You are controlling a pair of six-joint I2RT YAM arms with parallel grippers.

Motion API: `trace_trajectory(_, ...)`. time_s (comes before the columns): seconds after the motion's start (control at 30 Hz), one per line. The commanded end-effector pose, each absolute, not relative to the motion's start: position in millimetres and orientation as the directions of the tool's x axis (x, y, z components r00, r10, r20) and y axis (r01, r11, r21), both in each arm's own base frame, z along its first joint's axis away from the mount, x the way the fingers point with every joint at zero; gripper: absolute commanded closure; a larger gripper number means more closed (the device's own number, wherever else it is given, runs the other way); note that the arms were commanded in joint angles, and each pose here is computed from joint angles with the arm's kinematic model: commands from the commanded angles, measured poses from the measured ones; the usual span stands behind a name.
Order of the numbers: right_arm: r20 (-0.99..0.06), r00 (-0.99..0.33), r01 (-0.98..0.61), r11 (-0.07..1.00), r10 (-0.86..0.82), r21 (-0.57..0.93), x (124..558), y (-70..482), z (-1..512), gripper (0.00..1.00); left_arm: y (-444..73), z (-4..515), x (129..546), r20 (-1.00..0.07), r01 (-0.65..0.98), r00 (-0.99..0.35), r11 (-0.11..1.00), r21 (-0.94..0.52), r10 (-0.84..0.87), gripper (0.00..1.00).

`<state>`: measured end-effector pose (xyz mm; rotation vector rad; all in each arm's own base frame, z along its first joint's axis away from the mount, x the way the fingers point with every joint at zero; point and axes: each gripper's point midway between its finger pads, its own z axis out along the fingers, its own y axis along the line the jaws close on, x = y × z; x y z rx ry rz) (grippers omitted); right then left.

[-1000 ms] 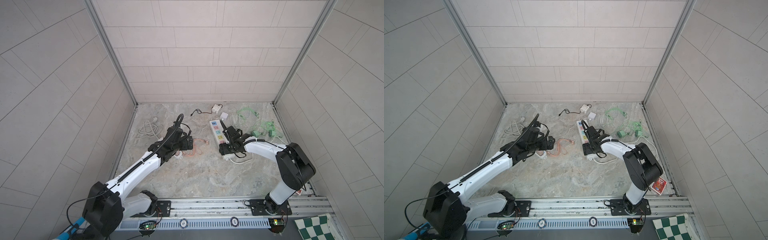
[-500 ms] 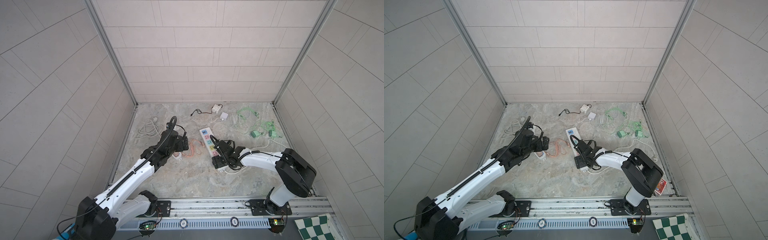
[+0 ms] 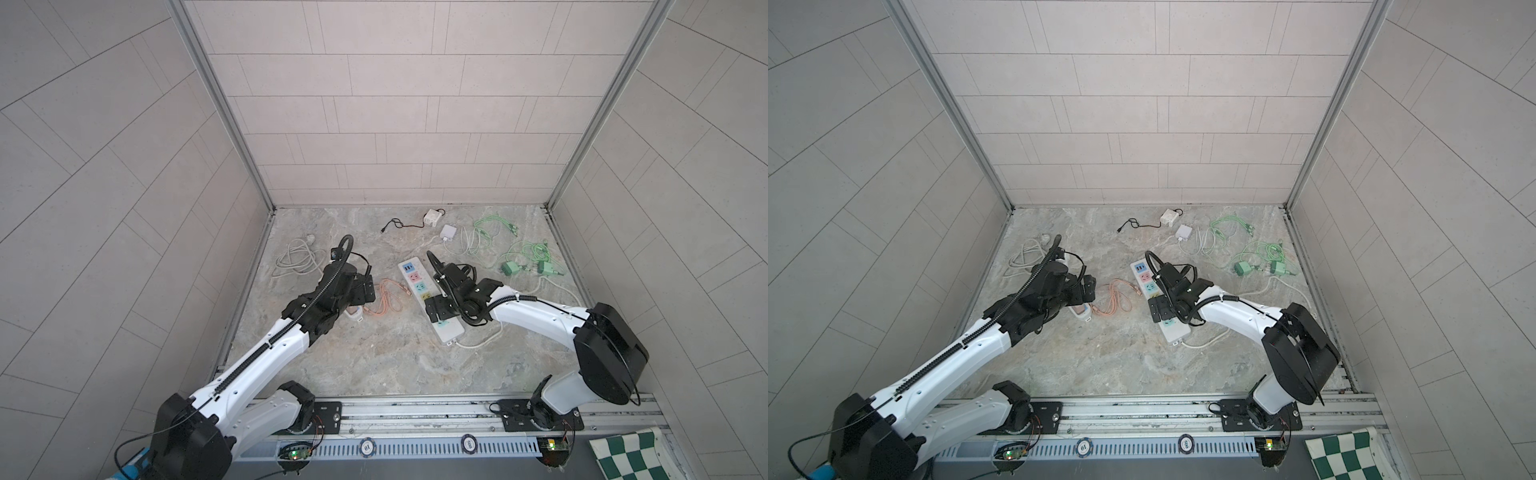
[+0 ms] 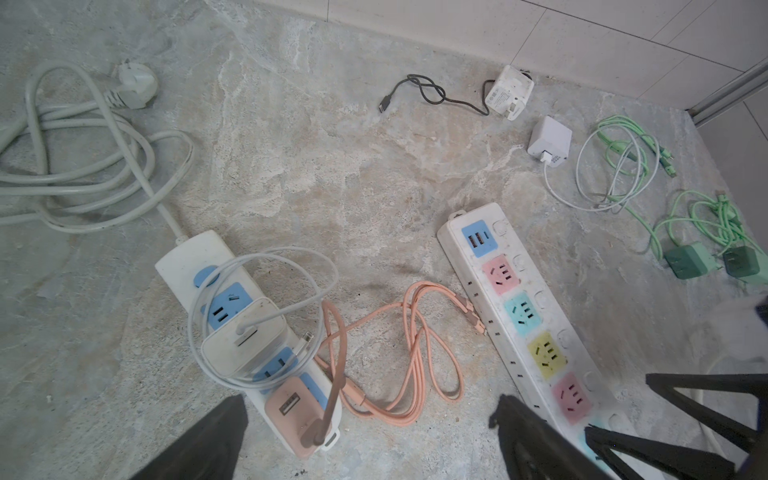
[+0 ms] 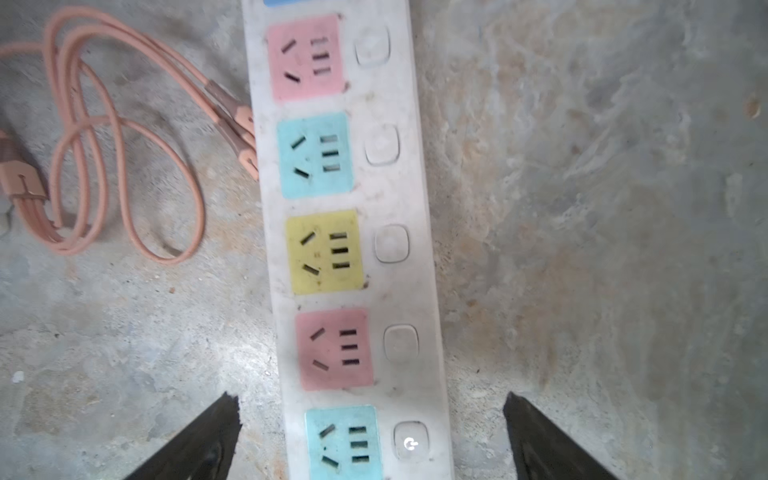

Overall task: Insert the plug
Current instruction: 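Release the strip and reach the right gripper toward the white chargers by the wall, then grasp the square white charger with the right gripper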

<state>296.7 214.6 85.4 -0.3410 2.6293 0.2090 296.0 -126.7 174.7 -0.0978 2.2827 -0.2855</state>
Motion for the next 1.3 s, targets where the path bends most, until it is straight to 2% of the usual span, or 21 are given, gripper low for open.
trace_trajectory(0.0, -0.501, -0.851, -0.221, 0.973, -0.156, 0.073, 320, 191, 102, 0.01, -122, 186, 299, -0.749, 0.004, -0.639, 0.972, -0.236, -0.179, 0.00)
trace_trajectory(0.1, -0.569, -0.819, -0.146, 0.986, -0.073, 0.084, 367, 175, 121, 0.01, -123, 187, 300, -0.749, 0.004, -0.635, 0.970, -0.245, -0.187, 0.00)
trace_trajectory(0.2, -0.601, -0.799, -0.100, 0.989, -0.015, 0.107, 416, 166, 136, 0.03, -111, 188, 300, -0.754, -0.064, -0.621, 0.972, -0.226, -0.216, 0.00)
trace_trajectory(0.43, -0.608, -0.794, -0.069, 0.989, 0.026, 0.132, 512, 169, 129, 0.25, -104, 195, 296, -0.763, -0.094, -0.594, 0.964, -0.249, -0.255, 0.00)
trace_trajectory(0.57, -0.610, -0.789, 0.001, 0.993, 0.073, 0.117, 553, 164, 114, 0.31, -108, 198, 292, -0.765, -0.062, -0.589, 0.959, -0.278, -0.260, 0.00)
trace_trajectory(0.83, -0.616, -0.782, 0.118, 0.993, 0.095, 0.003, 584, 142, 101, 0.31, -115, 190, 293, -0.754, -0.032, -0.605, 0.955, -0.296, -0.254, 0.00)
trace_trajectory(1.27, -0.570, -0.811, 0.159, 0.987, 0.133, 0.004, 605, 132, 72, 0.30, -133, 181, 298, -0.734, 0.026, -0.639, 0.947, -0.319, -0.230, 0.00)
